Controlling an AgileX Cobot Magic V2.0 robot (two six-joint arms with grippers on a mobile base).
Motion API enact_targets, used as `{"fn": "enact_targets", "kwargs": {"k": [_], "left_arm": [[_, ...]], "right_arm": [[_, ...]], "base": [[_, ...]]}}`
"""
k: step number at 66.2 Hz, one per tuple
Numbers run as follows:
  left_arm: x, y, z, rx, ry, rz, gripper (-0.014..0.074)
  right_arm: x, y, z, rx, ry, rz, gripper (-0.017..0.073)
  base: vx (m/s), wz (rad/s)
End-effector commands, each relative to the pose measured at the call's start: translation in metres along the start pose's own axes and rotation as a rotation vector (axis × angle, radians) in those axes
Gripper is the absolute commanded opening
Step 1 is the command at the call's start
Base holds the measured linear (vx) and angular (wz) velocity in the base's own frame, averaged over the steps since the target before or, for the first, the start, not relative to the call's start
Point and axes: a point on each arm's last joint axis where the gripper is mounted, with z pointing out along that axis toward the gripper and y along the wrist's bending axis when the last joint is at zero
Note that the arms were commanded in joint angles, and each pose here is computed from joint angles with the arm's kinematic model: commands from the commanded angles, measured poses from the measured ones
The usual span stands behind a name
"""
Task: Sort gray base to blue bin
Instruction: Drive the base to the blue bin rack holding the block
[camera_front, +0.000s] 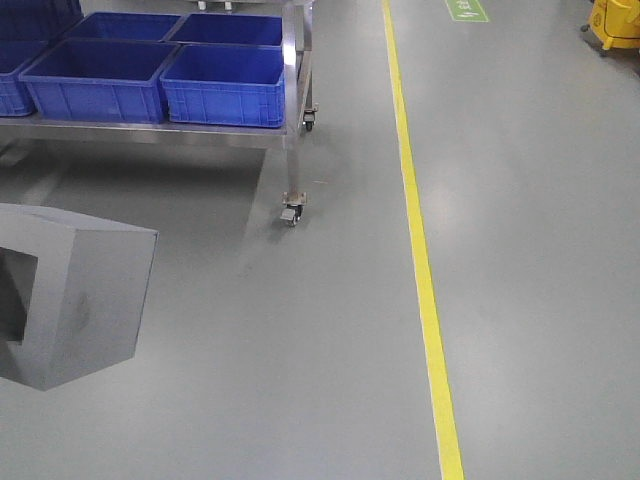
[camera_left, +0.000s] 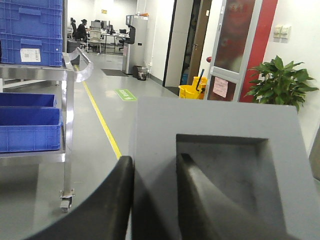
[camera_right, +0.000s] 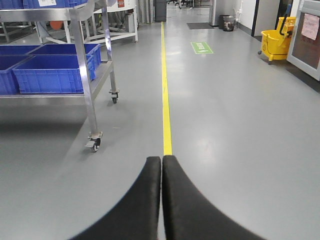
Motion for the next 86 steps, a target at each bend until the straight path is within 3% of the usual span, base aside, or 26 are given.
{"fn": "enact_targets", "kwargs": {"k": [1,47,86], "left_arm": [[-0.0194,-0.0020,-0.0008,0.006,-0.132,-0.023,0.0002],[-0.0194,-0.0020,-0.0008,0.006,-0.132,-0.023,0.0002],[-0.0194,-0.0020,-0.0008,0.006,-0.132,-0.023,0.0002]], "right_arm": [[-0.0051,-0.0002,0.0013,0.003,-0.052,-0.016,-0.0005],[-0.0051,-0.0002,0.0013,0.003,-0.052,-0.016,-0.0005],[-0.0051,-0.0002,0.0013,0.003,-0.052,-0.016,-0.0005]], "base": [[0.37,-0.03],[0.35,0.01],[0.27,0.60]]}}
